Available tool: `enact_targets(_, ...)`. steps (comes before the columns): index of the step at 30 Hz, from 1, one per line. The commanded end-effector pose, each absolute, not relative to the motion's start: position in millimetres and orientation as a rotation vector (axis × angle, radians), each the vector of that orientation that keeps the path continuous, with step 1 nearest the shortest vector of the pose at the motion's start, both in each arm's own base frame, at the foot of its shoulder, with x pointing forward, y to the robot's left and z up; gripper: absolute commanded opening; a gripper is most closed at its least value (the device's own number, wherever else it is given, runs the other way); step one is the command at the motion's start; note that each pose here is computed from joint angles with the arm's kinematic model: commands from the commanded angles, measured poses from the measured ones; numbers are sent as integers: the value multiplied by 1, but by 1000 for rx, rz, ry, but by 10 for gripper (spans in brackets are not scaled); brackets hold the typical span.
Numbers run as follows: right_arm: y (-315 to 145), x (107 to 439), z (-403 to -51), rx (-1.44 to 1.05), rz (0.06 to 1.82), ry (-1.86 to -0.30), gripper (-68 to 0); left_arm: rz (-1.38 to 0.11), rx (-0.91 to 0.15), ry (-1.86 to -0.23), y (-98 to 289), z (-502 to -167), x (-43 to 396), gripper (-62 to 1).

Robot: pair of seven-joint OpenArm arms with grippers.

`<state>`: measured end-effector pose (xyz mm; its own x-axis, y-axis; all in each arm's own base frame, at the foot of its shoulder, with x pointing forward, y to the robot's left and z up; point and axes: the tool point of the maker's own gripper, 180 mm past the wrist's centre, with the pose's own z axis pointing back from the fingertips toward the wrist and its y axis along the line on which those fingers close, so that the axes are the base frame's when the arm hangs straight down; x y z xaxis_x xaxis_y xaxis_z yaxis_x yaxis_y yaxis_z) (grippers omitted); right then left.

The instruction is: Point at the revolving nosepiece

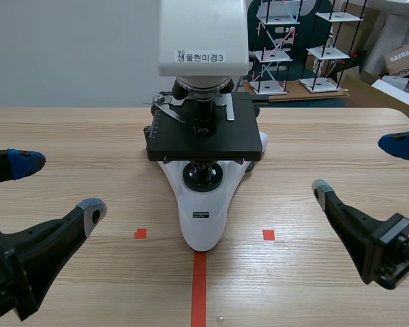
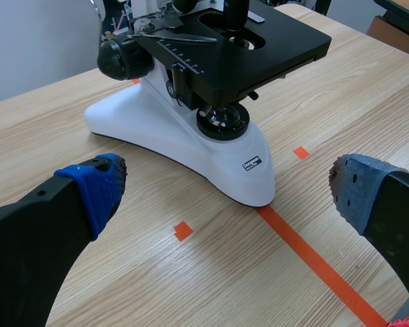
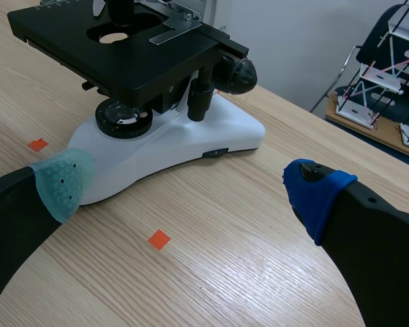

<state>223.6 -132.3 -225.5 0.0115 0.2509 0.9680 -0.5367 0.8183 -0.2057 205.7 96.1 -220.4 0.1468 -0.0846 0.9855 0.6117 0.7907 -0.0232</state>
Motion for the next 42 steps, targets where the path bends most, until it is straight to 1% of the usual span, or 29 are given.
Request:
enact_targets(1, -133, 226, -217, 247, 619, -1468, -65, -518, -497, -1361, 93, -214, 205, 14)
enact_targets(25, -133, 226, -216, 248, 619, -1470, -73, -518, -497, -1361, 93, -214, 205, 14)
enact_targets(26, -133, 226, -215, 250, 618, -1475, -89, -518, -497, -1361, 93, -214, 205, 14)
enact_targets(27, -133, 226, -215, 250, 618, -1477, -119, -518, -497, -1361, 93, -214, 205, 14)
enact_targets(33, -129, 232, -209, 255, 625, -1504, -355, -518, -497, -1361, 93, -214, 205, 14)
enact_targets(35, -124, 236, -206, 269, 630, -1522, -445, -517, -497, -1361, 93, -214, 205, 14)
enact_targets(38, -115, 242, -205, 297, 634, -1541, -601, -518, -497, -1361, 93, -214, 205, 14)
enact_targets(39, -112, 244, -206, 303, 639, -1546, -641, -518, -497, -1361, 93, -214, 205, 14)
enact_targets(40, -110, 247, -206, 306, 647, -1550, -662, -518, -497, -1361, 93, -214, 205, 14)
enact_targets(42, -105, 254, -206, 313, 662, -1565, -663, -518, -497, -1361, 93, -214, 205, 14)
